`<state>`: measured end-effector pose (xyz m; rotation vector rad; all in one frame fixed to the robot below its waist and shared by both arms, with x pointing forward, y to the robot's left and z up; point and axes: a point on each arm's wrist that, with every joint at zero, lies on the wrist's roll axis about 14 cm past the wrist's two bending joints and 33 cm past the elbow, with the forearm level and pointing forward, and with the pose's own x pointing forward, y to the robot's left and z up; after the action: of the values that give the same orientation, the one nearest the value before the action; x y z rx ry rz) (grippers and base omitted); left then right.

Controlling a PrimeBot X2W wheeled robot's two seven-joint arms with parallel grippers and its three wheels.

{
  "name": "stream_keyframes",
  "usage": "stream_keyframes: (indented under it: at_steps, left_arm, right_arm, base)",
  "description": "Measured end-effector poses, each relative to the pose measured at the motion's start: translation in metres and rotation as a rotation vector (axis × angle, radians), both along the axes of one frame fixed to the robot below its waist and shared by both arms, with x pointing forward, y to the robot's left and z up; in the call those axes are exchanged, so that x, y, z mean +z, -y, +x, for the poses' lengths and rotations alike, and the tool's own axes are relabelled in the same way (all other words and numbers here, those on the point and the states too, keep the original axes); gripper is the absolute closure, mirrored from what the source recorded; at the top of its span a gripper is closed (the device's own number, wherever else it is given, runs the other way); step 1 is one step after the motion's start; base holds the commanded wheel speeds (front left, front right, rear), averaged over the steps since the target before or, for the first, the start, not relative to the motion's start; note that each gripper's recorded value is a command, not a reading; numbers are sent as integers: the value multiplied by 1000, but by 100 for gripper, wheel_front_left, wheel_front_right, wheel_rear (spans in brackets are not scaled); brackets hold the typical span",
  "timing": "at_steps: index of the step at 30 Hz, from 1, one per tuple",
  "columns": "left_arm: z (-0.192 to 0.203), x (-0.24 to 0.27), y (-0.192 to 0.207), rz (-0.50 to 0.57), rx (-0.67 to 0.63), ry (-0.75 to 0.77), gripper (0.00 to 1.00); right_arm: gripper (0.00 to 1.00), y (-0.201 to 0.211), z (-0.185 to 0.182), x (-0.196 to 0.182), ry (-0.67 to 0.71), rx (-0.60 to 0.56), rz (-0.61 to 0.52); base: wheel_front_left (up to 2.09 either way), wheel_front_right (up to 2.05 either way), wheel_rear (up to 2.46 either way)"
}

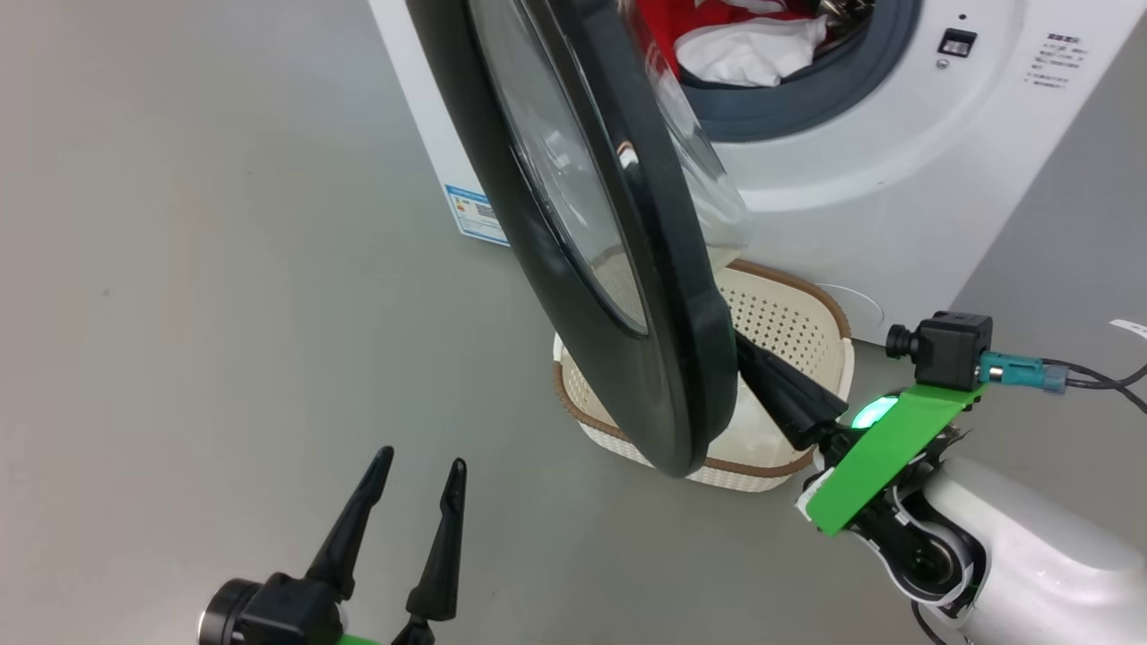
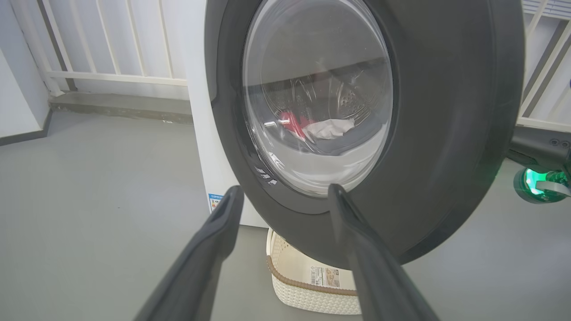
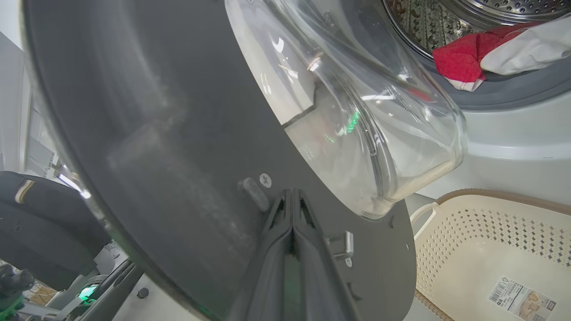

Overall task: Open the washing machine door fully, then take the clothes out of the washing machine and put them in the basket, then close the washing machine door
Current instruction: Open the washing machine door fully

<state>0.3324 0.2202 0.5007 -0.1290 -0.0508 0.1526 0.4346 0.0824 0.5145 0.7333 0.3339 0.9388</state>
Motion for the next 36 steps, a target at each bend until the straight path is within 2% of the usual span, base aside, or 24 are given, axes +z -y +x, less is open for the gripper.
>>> stream_keyframes:
  at_steps: [28,36]
  left_arm:
    - [-50,12,-45,6,208,24,0]
    - [-51,14,-51,-5,234,30,0]
  right_arm:
    - [100,-89,-74,14,12,309,29]
    - [100,-105,-76,19,26,348,39]
  base:
    - [0,0,0]
    - [0,0,0]
